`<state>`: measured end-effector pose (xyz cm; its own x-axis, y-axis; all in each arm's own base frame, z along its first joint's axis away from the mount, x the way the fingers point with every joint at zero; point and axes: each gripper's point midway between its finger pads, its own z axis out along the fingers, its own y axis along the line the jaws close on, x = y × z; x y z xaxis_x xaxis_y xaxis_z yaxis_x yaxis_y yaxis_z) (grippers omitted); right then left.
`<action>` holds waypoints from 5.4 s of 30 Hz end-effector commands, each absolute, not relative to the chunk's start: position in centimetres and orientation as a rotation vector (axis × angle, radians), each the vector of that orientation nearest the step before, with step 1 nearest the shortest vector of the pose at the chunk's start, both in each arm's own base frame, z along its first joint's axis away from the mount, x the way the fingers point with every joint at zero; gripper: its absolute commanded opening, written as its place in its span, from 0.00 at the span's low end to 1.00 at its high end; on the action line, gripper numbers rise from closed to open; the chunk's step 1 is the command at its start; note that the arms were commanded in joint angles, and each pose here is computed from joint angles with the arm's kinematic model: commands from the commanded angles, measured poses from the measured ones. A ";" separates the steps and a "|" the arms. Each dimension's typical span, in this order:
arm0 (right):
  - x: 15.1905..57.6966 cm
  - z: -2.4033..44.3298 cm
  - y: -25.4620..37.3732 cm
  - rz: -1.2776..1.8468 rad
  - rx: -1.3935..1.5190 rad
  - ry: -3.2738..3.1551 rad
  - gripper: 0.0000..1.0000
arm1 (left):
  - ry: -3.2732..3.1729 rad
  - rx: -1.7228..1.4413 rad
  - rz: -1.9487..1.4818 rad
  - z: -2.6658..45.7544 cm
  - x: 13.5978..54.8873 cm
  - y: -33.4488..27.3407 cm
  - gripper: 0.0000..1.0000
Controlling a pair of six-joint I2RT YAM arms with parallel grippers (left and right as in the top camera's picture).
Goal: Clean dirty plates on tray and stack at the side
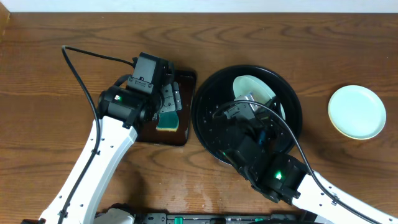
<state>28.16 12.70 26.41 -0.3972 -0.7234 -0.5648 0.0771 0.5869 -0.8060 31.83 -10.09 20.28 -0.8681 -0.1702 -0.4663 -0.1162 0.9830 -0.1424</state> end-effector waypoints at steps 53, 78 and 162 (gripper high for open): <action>28.0 8.8 -23.5 -0.002 1.431 2.115 0.01 | 2.621 -0.206 -0.158 20.8 32.1 -10.0 0.83; 30.8 22.6 4.2 0.569 0.064 2.241 0.64 | 2.621 -0.207 -0.158 20.8 32.1 -10.1 0.83; 23.7 15.9 6.1 0.269 -0.200 1.645 0.99 | 2.621 -0.207 -0.158 20.8 32.1 -10.0 0.83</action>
<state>23.40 6.32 16.99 -0.0915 0.0456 -0.9948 -0.3064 0.9492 0.0717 31.82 -10.09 20.28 -0.8683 -0.1705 -0.4658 -0.1165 0.9829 -0.1427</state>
